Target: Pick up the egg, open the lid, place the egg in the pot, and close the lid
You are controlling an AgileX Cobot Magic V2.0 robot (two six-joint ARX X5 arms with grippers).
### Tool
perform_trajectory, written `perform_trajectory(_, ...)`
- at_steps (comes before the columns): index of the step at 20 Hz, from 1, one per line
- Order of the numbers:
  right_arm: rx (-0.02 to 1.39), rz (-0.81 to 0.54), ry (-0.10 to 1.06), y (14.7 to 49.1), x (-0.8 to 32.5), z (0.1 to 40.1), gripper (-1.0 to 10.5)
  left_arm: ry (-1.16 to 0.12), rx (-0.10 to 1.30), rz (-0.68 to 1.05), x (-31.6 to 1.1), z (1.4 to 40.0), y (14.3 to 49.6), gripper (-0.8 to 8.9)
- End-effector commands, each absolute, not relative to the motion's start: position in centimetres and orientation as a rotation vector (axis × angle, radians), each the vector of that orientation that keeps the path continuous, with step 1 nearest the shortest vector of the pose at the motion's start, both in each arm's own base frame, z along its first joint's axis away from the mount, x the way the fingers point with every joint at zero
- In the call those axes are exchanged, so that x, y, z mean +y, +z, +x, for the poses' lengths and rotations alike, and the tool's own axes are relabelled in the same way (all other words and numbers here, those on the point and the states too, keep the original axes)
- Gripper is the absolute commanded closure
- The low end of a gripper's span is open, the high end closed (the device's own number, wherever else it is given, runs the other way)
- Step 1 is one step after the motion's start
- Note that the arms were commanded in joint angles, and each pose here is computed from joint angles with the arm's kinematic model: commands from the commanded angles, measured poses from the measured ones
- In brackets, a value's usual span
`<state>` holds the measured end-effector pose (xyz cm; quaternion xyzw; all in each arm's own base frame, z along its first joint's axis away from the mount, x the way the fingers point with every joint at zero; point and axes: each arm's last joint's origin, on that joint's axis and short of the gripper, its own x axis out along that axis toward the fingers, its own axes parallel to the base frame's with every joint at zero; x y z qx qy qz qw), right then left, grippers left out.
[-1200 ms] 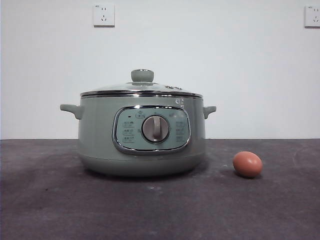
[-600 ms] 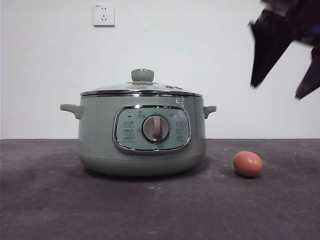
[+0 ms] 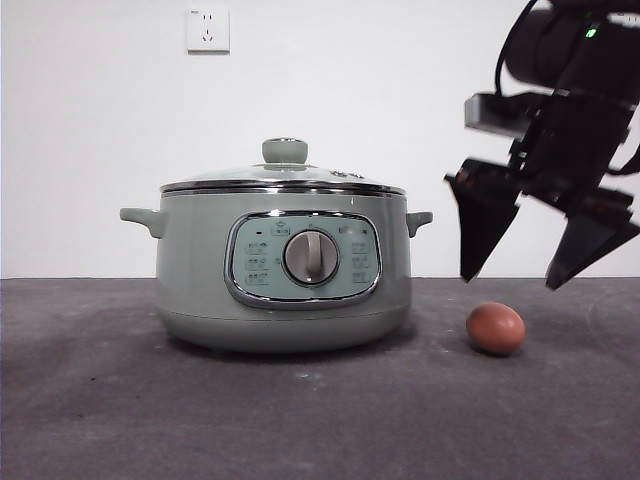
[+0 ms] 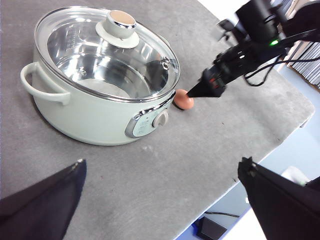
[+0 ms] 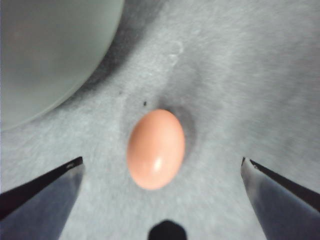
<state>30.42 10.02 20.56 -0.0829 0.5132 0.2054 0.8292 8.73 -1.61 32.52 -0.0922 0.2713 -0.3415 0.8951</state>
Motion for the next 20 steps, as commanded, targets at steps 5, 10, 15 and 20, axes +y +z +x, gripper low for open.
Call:
perform_trajectory(5,1.165,-0.163,0.421,17.7,10.9,31.3,4.8,-0.711,0.554,-0.18,-1.6,8.7,32.6,1.21)
perform_trajectory(10,1.173,-0.155,0.419,17.0,11.0,31.6,6.8,-0.711,0.554,-0.18,-1.6,8.7,32.6,1.21)
perform_trajectory(15,1.171,-0.15,0.427,17.0,11.0,31.6,9.6,-0.71,0.554,-0.179,-1.6,8.7,32.6,1.21)
perform_trajectory(20,1.159,-0.137,0.414,18.3,10.8,31.1,9.6,-0.71,0.568,-0.186,-1.6,9.3,32.5,1.22)
